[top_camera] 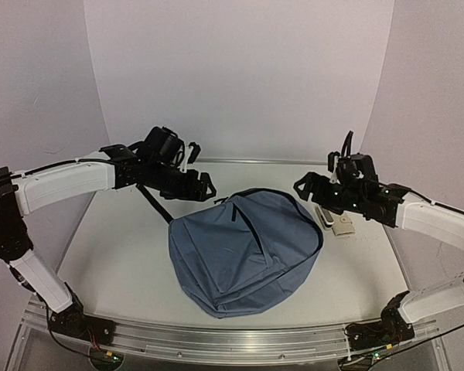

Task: Pack the student bag
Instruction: Adjust the student bag at the center of the board.

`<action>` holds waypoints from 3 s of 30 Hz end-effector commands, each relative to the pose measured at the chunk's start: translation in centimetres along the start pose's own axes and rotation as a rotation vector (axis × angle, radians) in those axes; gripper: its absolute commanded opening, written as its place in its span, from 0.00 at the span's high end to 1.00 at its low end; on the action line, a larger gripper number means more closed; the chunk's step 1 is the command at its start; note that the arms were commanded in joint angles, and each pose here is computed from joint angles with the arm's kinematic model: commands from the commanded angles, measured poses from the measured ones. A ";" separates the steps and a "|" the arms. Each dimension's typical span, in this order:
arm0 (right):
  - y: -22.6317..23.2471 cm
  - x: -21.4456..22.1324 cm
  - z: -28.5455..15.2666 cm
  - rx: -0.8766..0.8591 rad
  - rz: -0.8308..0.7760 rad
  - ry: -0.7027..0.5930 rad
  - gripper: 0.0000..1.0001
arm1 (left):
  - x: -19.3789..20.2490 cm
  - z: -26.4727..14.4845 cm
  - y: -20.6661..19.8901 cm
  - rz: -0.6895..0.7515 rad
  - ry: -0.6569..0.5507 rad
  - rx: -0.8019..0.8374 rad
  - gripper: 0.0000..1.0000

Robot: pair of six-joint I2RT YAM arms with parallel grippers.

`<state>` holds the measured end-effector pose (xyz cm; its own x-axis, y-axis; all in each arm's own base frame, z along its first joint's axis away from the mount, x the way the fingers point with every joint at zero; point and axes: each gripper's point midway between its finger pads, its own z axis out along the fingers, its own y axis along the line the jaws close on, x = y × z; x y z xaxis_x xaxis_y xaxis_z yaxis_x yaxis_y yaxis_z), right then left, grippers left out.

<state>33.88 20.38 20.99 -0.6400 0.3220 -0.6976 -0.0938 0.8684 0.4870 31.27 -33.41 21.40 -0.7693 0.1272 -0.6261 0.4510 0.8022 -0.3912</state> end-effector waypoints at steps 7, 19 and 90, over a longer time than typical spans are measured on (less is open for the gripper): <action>-7.3 5.6 0.4 0.205 0.123 0.112 0.04 | -0.3 2.5 -1.5 0.231 0.042 0.144 0.17; -9.2 10.1 0.3 0.165 0.186 0.186 0.27 | 0.3 6.2 -1.5 0.222 0.113 0.255 0.40; 16.6 11.1 0.7 -0.398 -0.166 0.316 0.58 | 2.0 2.9 -3.1 -0.331 -0.009 0.240 0.42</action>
<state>25.54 37.29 20.70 -0.7992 -0.0035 -0.6011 -0.4583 0.6505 0.6056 28.45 -36.04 17.51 -0.8966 -0.0974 -0.4320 0.2585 0.6769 -0.6892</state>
